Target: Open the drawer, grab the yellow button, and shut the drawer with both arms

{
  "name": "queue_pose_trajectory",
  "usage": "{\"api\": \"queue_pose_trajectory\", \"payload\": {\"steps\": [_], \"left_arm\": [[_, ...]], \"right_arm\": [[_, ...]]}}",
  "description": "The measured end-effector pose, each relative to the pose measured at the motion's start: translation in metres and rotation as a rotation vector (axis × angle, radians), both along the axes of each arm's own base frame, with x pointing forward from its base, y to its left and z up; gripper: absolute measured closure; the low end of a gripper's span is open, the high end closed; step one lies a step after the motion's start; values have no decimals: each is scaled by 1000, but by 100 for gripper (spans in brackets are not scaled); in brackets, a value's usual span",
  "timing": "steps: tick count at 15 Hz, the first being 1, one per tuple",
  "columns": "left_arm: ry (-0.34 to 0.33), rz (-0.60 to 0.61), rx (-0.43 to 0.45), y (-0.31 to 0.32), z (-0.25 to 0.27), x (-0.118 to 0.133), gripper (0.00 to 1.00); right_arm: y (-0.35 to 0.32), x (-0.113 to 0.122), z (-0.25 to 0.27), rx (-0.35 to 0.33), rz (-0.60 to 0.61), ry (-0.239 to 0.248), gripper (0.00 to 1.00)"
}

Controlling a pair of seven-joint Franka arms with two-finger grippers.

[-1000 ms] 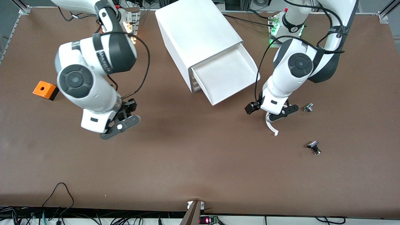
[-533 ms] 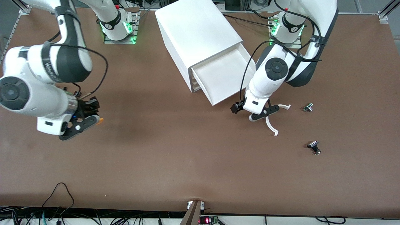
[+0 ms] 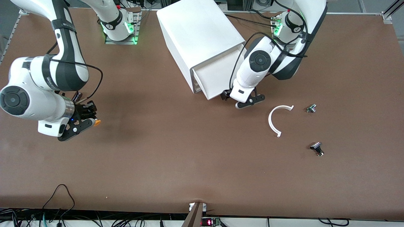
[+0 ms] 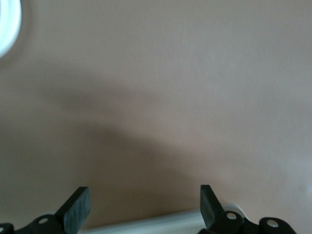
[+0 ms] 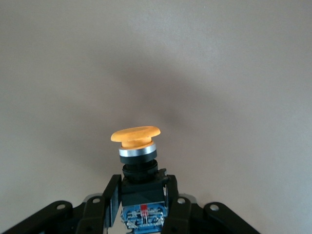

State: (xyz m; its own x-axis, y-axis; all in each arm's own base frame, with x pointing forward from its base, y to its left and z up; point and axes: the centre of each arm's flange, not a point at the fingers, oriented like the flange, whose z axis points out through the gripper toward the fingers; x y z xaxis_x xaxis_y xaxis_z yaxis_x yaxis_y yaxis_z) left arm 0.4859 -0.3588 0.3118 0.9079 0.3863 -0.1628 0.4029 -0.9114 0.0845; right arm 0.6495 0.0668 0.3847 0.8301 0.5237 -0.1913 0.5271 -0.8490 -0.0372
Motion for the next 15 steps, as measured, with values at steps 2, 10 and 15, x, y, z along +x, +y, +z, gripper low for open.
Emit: {"api": "queue_pose_trajectory", "payload": {"steps": [2, 10, 15], "left_arm": [[11, -5, -11, -8, 4, -15, 0], [88, 10, -28, -60, 9, -87, 0], [102, 19, -44, -70, 14, -97, 0]], "right_arm": [[-8, -8, -26, 6, 13, -13, 59], [-98, -52, -125, 36, 111, -84, 59], [-102, -82, -174, 48, 175, -28, 59]]}}
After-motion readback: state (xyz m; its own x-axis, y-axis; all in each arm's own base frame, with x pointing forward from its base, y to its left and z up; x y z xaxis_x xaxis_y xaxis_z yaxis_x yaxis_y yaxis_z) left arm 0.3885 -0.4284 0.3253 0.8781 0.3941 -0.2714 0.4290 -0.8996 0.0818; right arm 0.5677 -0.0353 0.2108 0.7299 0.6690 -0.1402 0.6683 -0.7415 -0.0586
